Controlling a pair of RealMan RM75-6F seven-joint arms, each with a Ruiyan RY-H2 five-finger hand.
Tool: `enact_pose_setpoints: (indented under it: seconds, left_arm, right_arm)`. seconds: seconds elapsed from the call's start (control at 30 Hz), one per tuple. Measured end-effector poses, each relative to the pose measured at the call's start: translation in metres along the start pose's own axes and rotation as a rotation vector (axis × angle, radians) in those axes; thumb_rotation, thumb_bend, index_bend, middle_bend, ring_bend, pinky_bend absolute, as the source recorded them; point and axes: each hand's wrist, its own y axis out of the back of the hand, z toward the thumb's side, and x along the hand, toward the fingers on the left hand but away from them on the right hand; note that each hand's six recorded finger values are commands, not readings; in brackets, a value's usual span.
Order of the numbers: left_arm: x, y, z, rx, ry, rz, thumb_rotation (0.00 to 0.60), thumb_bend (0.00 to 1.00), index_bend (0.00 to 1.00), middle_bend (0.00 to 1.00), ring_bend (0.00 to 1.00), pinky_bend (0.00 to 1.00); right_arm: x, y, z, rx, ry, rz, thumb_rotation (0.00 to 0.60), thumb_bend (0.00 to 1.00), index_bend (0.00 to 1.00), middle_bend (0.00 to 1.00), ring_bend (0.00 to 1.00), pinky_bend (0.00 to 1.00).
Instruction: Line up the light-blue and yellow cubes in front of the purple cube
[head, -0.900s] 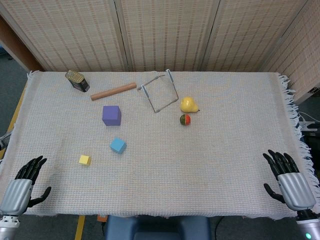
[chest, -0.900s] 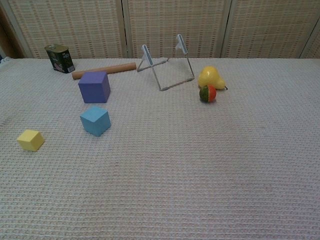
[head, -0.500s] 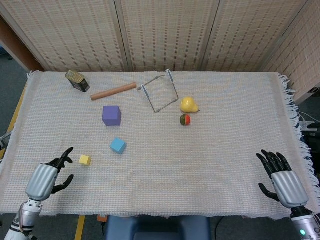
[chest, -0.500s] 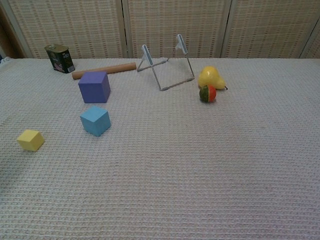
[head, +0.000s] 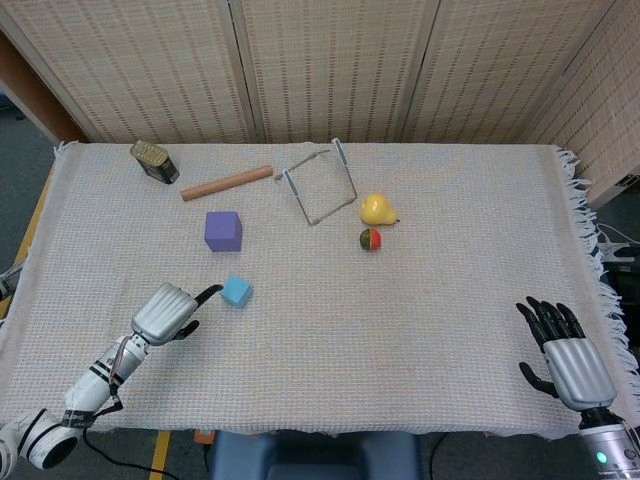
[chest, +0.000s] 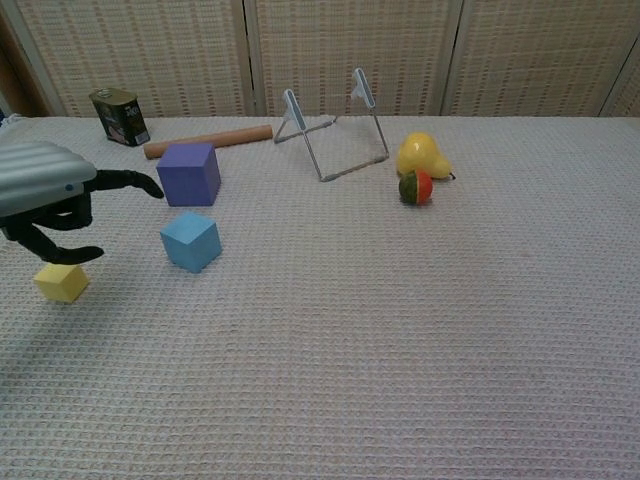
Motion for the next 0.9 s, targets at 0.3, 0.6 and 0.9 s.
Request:
enact_pose_setpoints:
  seconds: [0.3, 0.6, 0.9]
  left_arm:
    - [0.038, -0.004, -0.007, 0.154, 0.003, 0.04, 0.6, 0.36, 0.15, 1.0, 1.0, 1.0]
    - [0.05, -0.005, 0.0, 0.17, -0.017, 0.036, 0.6, 0.37, 0.16, 1.0, 1.0, 1.0]
    - [0.058, -0.016, 0.005, 0.25, -0.011, -0.042, 0.6, 0.37, 0.15, 1.0, 1.0, 1.0]
  right_arm:
    - [-0.005, -0.002, -0.004, -0.003, -0.012, 0.016, 0.6, 0.09, 0.0, 0.0, 0.0, 0.0]
    - [-0.008, -0.003, -0.004, -0.004, -0.015, 0.018, 0.6, 0.1, 0.0, 0.0, 0.0, 0.0]
    - [-0.008, -0.002, -0.005, -0.011, -0.009, 0.013, 0.6, 0.1, 0.0, 0.0, 0.0, 0.0]
